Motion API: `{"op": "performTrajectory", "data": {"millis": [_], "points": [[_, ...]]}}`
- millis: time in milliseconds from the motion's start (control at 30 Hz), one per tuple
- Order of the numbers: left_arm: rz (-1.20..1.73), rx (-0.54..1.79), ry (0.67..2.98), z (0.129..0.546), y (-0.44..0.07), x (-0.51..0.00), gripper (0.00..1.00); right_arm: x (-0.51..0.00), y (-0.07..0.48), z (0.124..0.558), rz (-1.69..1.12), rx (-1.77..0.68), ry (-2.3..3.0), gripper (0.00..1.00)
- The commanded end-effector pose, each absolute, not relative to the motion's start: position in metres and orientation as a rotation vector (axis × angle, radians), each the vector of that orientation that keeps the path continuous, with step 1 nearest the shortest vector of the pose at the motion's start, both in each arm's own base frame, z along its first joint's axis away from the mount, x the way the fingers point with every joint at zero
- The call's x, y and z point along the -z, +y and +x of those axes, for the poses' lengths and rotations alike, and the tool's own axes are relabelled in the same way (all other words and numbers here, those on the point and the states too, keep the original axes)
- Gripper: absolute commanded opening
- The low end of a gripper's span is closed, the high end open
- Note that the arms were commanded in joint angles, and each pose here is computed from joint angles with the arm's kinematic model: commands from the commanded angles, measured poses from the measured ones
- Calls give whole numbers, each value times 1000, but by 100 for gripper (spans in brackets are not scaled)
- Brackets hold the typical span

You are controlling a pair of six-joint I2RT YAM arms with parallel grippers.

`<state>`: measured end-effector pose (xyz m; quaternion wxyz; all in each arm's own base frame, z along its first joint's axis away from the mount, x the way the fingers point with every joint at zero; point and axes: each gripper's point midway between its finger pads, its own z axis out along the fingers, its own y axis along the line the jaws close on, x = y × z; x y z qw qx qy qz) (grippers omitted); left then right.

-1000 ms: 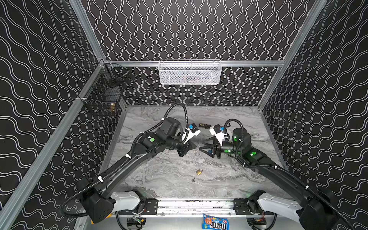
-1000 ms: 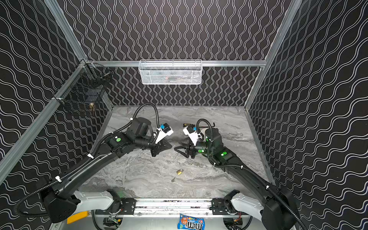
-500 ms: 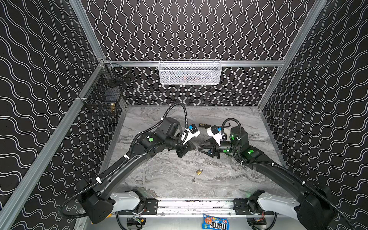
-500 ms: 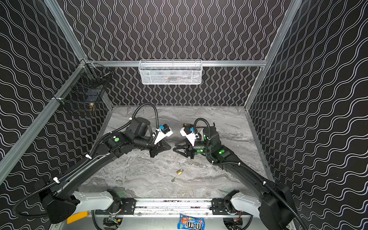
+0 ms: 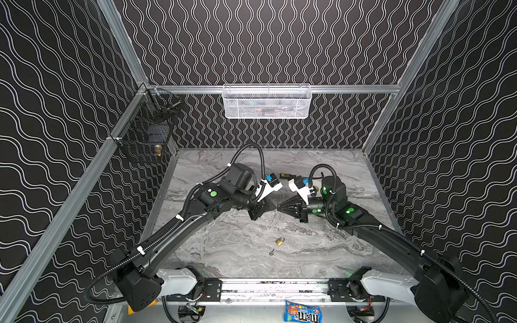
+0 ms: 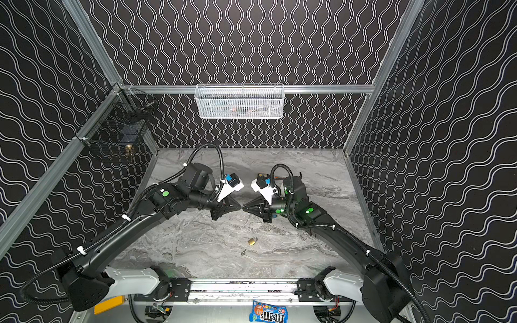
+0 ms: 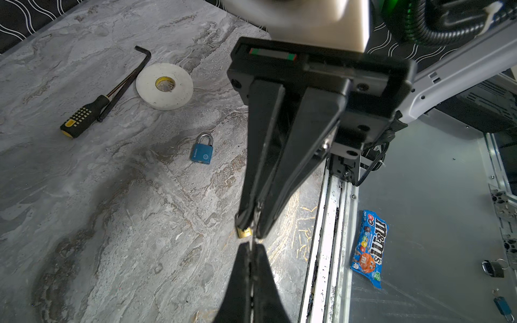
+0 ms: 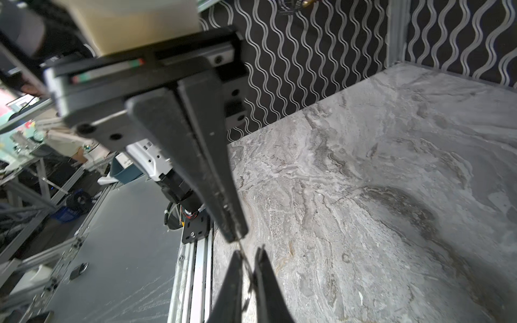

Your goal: Unlock with the key

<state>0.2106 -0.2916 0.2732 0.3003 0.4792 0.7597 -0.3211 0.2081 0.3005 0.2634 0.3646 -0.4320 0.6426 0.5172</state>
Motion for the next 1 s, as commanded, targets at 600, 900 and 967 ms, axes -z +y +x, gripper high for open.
{"op": "performTrajectory", "data": {"millis": [600,900,967], "points": [[699,985,1866,243,-282,-347,74,-280,291,207,-713,-1537,1778,0],[254,1277,1712,260,-287,-360,74,-313,288,210,-379,-1678,1628,0],[210,1297,1714,261,-290,-358,73,-317,287,214,-309,-1708,1608,0]]}}
